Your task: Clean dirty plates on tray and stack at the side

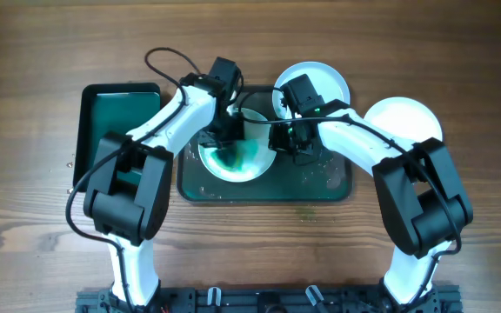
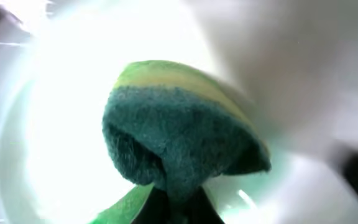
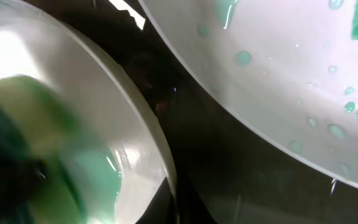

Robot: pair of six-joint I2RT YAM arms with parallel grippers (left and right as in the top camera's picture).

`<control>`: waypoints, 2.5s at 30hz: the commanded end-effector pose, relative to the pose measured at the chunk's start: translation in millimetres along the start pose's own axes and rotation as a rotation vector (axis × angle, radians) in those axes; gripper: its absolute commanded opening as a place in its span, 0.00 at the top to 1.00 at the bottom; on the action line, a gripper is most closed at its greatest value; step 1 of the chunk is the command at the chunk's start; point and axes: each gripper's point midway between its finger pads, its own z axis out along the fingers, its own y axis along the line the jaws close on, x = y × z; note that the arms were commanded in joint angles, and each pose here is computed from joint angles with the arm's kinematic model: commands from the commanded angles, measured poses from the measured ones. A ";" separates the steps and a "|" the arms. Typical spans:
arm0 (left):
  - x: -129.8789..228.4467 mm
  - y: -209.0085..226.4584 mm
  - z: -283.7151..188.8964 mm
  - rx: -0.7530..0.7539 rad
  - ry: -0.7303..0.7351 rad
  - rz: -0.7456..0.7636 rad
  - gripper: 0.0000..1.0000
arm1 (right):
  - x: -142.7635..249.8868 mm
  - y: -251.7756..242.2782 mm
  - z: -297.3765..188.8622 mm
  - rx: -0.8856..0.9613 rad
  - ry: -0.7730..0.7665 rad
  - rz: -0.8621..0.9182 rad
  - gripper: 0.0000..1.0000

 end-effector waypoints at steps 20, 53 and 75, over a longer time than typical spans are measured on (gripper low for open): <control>-23.9 72.1 -20.5 -0.492 -0.236 -0.200 0.96 | -1.1 -0.2 4.2 0.000 0.008 0.000 0.96; -52.9 103.1 -43.1 -0.437 -0.405 -0.330 0.96 | 2.3 1.4 4.2 -0.011 0.025 -0.008 0.96; -30.7 92.1 -180.5 -0.136 -0.415 -0.381 0.96 | 7.5 5.7 12.5 -0.052 0.060 -0.043 0.93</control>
